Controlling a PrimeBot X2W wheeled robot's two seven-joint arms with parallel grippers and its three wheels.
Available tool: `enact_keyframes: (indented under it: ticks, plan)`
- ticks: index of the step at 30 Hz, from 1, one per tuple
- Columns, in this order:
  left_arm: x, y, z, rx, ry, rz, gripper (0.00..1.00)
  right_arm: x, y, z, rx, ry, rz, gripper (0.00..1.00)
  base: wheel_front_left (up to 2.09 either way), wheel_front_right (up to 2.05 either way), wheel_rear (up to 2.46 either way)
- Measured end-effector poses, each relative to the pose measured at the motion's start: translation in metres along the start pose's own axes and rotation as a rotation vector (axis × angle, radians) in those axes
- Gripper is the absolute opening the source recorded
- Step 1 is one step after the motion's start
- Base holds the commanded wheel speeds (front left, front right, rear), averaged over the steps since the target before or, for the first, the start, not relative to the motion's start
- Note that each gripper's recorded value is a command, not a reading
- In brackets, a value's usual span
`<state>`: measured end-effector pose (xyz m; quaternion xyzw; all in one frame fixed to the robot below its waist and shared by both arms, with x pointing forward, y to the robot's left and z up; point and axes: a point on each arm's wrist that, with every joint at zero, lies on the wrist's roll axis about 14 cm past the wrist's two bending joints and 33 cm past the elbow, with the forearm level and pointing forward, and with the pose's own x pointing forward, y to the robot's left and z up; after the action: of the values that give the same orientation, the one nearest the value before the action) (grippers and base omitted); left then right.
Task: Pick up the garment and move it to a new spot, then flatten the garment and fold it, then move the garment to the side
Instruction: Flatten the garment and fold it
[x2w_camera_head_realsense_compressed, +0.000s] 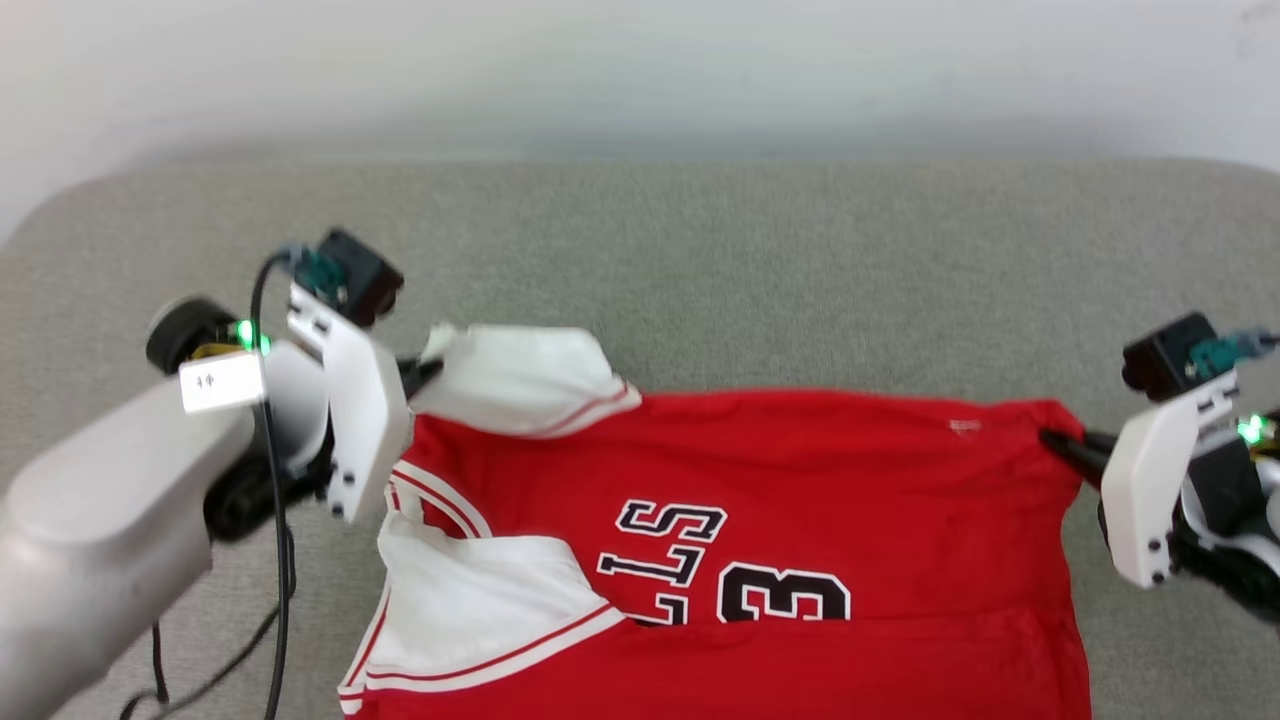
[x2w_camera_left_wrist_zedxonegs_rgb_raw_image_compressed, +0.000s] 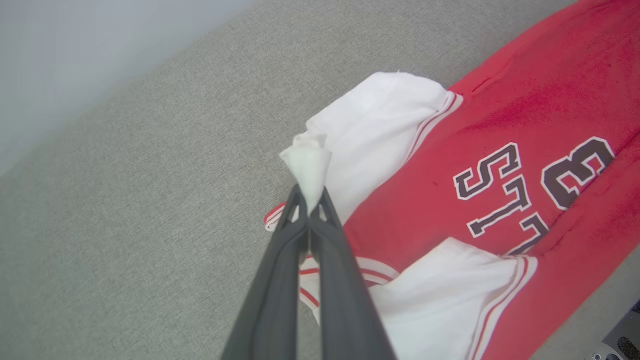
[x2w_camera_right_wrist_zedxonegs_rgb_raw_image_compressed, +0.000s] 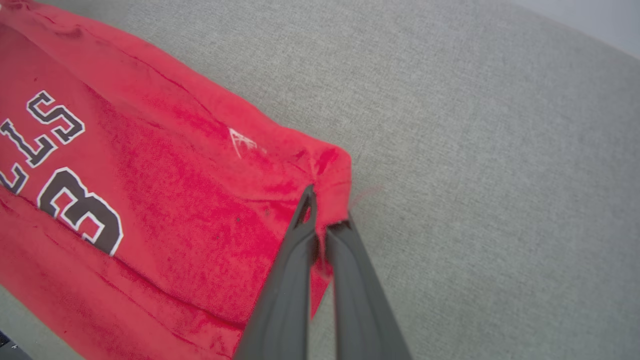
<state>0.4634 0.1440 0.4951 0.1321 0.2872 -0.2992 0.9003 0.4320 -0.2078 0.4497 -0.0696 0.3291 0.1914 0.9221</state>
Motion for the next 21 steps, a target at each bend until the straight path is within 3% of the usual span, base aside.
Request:
enact_keyframes:
  ticks: [10, 21]
  plan:
    - [-0.050, -0.029, -0.049, -0.072, 0.029, 0.022, 0.00, -0.036, 0.021, -0.025, 0.020, -0.027, 0.033, 0.00, 0.00, 0.00, 0.00]
    - [-0.071, -0.062, -0.121, -0.219, 0.134, 0.014, 0.00, -0.051, 0.046, -0.082, 0.094, 0.068, 0.081, 0.00, 0.00, 0.00, 0.00]
